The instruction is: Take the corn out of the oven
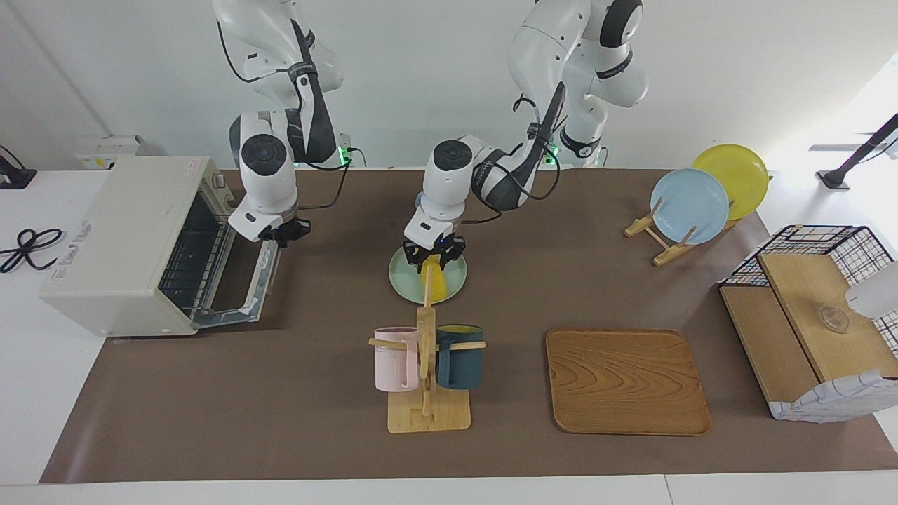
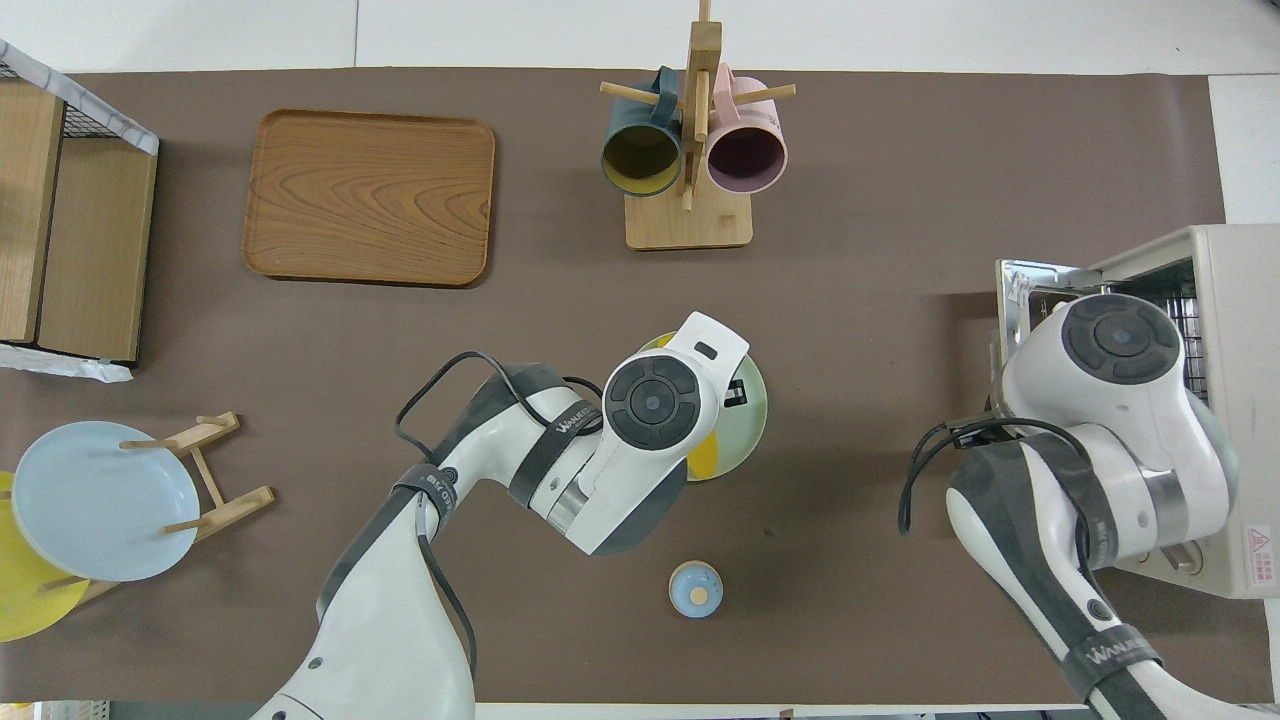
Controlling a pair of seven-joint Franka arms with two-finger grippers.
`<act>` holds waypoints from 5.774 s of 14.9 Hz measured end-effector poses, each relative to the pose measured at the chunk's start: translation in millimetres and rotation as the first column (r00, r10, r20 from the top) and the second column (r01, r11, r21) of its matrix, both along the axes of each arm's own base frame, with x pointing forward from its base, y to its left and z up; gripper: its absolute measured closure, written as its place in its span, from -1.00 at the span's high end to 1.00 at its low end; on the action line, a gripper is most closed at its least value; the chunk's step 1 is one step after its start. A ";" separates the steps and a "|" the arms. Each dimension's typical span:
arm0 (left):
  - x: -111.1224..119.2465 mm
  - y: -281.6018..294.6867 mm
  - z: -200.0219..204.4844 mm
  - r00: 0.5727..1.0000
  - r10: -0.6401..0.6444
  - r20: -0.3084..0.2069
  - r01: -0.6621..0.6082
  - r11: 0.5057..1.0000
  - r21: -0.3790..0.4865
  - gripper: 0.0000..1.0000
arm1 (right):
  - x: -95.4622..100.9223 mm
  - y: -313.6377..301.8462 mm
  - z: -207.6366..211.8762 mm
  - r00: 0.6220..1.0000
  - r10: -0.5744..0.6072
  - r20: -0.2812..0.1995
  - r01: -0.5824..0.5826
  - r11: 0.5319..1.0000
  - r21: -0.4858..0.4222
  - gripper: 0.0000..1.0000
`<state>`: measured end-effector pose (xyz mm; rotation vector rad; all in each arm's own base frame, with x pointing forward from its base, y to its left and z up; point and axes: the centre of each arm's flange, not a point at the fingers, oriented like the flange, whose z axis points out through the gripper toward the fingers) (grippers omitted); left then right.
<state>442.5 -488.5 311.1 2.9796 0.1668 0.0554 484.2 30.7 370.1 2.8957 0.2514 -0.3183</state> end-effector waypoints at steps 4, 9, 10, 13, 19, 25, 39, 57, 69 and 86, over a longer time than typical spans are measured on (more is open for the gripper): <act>10.5 4.3 16.6 1.000 0.014 0.004 -0.014 1.000 -0.001 0.08 | 14.4 -31.1 55.7 0.999 0.054 -0.008 -0.054 0.998 -0.033 -0.98; 70.5 91.4 104.3 1.000 0.007 0.003 -0.007 1.000 0.019 0.08 | 18.3 -88.1 93.4 0.994 0.107 0.011 -0.107 0.994 -0.039 -0.95; 88.6 119.5 114.7 1.000 -0.008 0.009 0.008 1.000 0.024 0.08 | 18.2 -88.5 95.6 0.994 0.110 0.015 -0.109 0.993 -0.039 -0.95; 142.8 211.4 113.7 0.998 -0.046 0.031 0.045 0.998 0.040 0.08 | 20.5 -78.8 110.8 0.992 0.123 0.024 -0.122 0.991 -0.045 -0.89; 235.1 317.7 61.3 0.997 -0.054 0.057 0.051 0.997 0.061 0.08 | 26.9 -50.3 164.8 0.993 0.116 0.031 -0.116 0.993 -0.005 -0.73; 292.9 346.7 24.9 0.990 -0.077 0.116 0.070 0.996 0.062 0.08 | 44.6 -27.8 218.8 1.000 -0.017 0.011 0.015 0.989 0.146 -0.52; 303.9 346.3 27.2 0.982 -0.119 0.148 0.110 0.992 0.066 1.00 | 68.9 -7.7 252.9 0.995 -0.092 0.049 0.083 0.983 0.162 0.94; 155.9 450.9 276.0 0.995 -0.055 -0.083 0.064 0.992 0.106 1.00 | 50.6 -21.5 266.3 0.984 -0.167 0.060 0.156 0.975 0.158 1.00; 105.7 455.3 268.2 0.989 -0.060 -0.132 0.073 0.993 0.094 1.00 | 50.4 -21.3 261.1 0.985 -0.167 0.048 0.158 0.975 0.157 1.00; 115.7 455.5 261.5 0.989 -0.136 -0.057 0.144 0.976 0.164 1.00 | 50.4 -21.3 261.0 0.985 -0.167 0.048 0.158 0.975 0.157 1.00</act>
